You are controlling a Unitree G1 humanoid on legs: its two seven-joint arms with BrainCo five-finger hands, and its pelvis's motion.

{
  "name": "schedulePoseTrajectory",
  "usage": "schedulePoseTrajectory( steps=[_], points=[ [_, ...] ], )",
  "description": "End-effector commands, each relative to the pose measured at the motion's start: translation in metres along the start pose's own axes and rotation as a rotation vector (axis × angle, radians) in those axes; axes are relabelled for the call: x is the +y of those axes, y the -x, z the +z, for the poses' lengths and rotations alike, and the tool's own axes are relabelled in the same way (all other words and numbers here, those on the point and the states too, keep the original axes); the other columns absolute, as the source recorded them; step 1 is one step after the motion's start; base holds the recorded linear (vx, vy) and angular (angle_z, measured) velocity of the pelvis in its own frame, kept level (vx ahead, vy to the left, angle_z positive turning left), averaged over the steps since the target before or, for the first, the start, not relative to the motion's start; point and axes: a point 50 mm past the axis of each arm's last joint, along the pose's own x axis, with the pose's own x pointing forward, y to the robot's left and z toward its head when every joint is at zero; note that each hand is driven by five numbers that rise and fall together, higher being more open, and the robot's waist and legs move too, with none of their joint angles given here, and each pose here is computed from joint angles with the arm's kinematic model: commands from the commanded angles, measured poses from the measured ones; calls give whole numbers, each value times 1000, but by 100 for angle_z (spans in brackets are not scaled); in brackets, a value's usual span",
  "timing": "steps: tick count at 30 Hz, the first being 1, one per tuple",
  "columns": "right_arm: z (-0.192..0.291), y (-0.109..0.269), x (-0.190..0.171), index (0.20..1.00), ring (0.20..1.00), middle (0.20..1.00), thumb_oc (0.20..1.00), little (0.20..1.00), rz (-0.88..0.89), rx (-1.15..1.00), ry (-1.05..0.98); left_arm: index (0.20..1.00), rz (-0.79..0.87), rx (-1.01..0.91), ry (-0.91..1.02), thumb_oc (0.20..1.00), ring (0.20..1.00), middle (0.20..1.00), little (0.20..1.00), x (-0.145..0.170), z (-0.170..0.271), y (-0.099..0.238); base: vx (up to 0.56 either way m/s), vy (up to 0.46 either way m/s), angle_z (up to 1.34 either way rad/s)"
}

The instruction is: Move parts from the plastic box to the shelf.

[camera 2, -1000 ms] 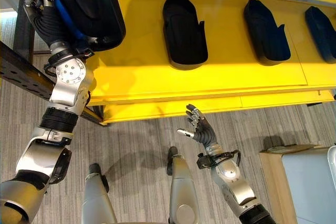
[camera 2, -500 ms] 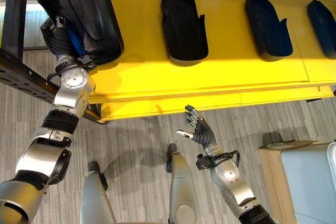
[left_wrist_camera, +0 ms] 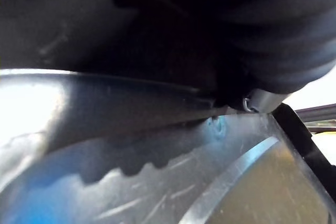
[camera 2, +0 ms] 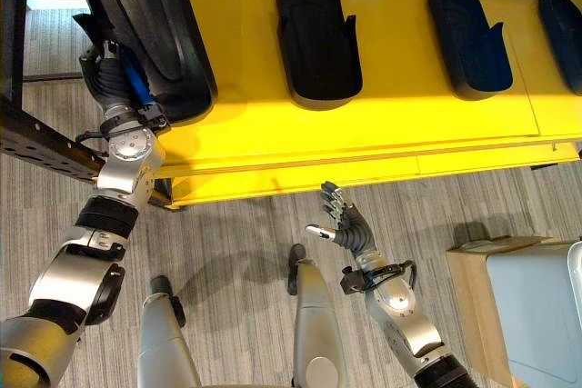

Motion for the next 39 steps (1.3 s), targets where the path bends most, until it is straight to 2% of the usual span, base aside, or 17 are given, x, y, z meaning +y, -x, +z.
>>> schedulePoseTrajectory(
  steps=[1, 26, 27, 29, 31, 39],
  points=[
    [22, 1, -6, 1000, 1000, 1000, 1000, 1000, -1, -104, -1, 200, 14, -57, 20, 200, 200, 200, 200, 7, 11, -11, 0, 0, 0],
    [18, 4, -7, 1000, 1000, 1000, 1000, 1000, 18, -71, 7, 200, 53, -28, -59, 200, 200, 200, 200, 34, 4, -24, 3, 2, -1],
    [17, 4, -8, 1000, 1000, 1000, 1000, 1000, 19, -67, 11, 241, 55, -24, -62, 241, 241, 241, 241, 37, 3, -24, 0, 0, 0],
    [17, 4, -8, 1000, 1000, 1000, 1000, 1000, 20, -65, 14, 576, 54, -23, -69, 576, 576, 576, 576, 38, 3, -25, 0, 0, 0],
    [17, 4, -8, 1000, 1000, 1000, 1000, 1000, 22, -64, 16, 1000, 53, -26, -72, 1000, 1000, 1000, 1000, 38, 3, -25, 0, 0, 0],
    [18, 7, -12, 1000, 1000, 1000, 1000, 1000, 19, -61, 24, 1000, 41, -35, -125, 1000, 1000, 1000, 1000, 41, 3, -27, 0, 0, 0]
  ],
)
